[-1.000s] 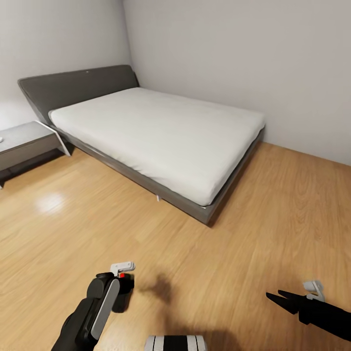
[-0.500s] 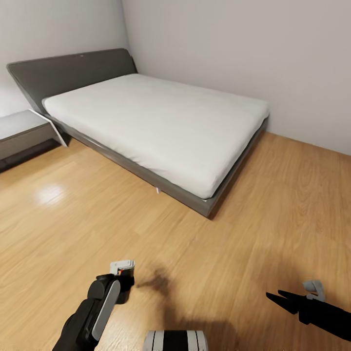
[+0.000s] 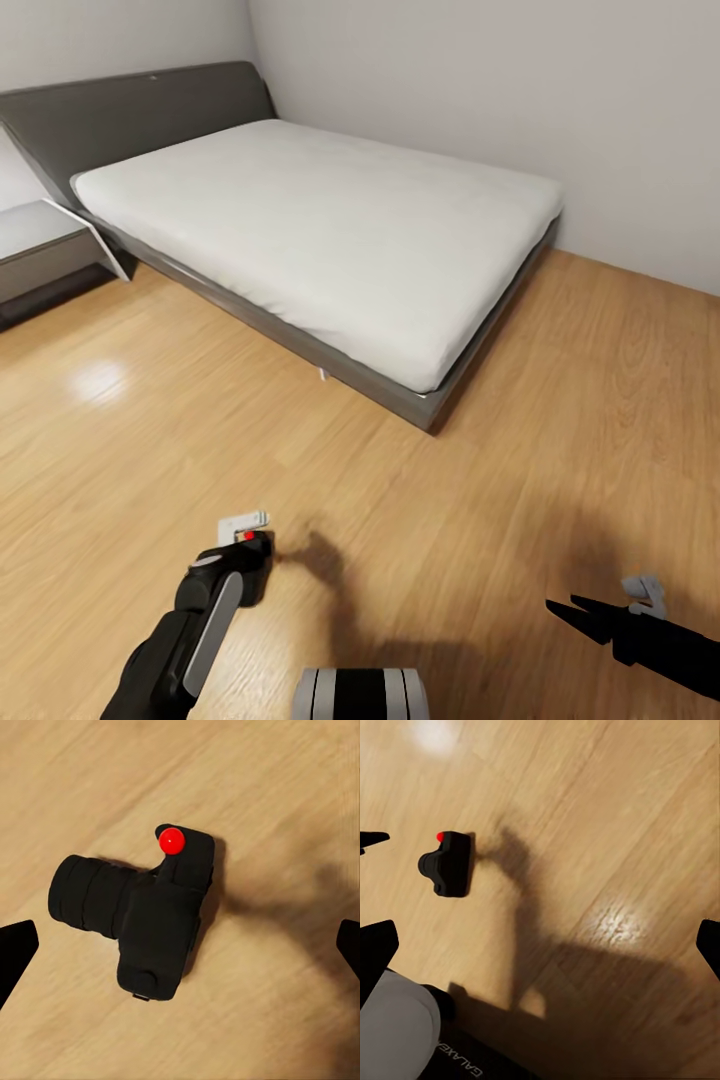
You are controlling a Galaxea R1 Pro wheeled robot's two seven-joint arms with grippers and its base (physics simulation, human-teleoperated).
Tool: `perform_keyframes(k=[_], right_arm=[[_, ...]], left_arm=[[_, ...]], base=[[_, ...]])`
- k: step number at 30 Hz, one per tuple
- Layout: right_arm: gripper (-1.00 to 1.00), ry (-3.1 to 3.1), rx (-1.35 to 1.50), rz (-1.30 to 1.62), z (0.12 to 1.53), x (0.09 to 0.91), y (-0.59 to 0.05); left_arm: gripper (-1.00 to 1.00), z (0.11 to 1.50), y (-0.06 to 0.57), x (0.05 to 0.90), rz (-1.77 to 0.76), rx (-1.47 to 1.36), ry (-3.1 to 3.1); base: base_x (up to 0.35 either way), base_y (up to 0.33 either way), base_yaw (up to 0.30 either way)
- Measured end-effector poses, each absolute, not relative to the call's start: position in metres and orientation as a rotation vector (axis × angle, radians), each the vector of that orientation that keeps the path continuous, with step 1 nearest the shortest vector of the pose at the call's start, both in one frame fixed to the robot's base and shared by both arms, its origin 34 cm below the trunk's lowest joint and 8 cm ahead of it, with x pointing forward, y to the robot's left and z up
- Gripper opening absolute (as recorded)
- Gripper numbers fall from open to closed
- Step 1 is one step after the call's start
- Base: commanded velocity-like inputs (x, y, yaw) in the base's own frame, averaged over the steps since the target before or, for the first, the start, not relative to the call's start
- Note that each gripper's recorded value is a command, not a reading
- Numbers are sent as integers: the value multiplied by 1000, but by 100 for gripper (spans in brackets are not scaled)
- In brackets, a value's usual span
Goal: Attach the digital camera to the camera tripod in the bedroom.
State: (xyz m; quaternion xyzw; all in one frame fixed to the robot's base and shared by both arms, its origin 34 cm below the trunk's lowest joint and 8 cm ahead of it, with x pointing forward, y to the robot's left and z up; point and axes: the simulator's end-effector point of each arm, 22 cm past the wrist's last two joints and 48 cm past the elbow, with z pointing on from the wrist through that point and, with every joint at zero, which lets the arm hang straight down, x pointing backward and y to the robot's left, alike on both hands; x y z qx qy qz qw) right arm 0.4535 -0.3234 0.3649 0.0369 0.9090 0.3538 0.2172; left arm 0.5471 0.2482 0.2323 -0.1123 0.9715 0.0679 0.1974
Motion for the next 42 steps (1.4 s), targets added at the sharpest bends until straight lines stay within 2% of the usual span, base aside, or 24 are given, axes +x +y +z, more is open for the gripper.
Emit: perform_keyframes(k=[18, 42], right_arm=[[100, 2582, 138, 992, 336, 443, -323], [100, 2680, 195, 991, 297, 426, -326]], left_arm=[[100, 204, 213, 535, 230, -14, 2752], [100, 163, 238, 510, 285, 13, 2833]], base=[[0, 0, 0], [0, 0, 0]])
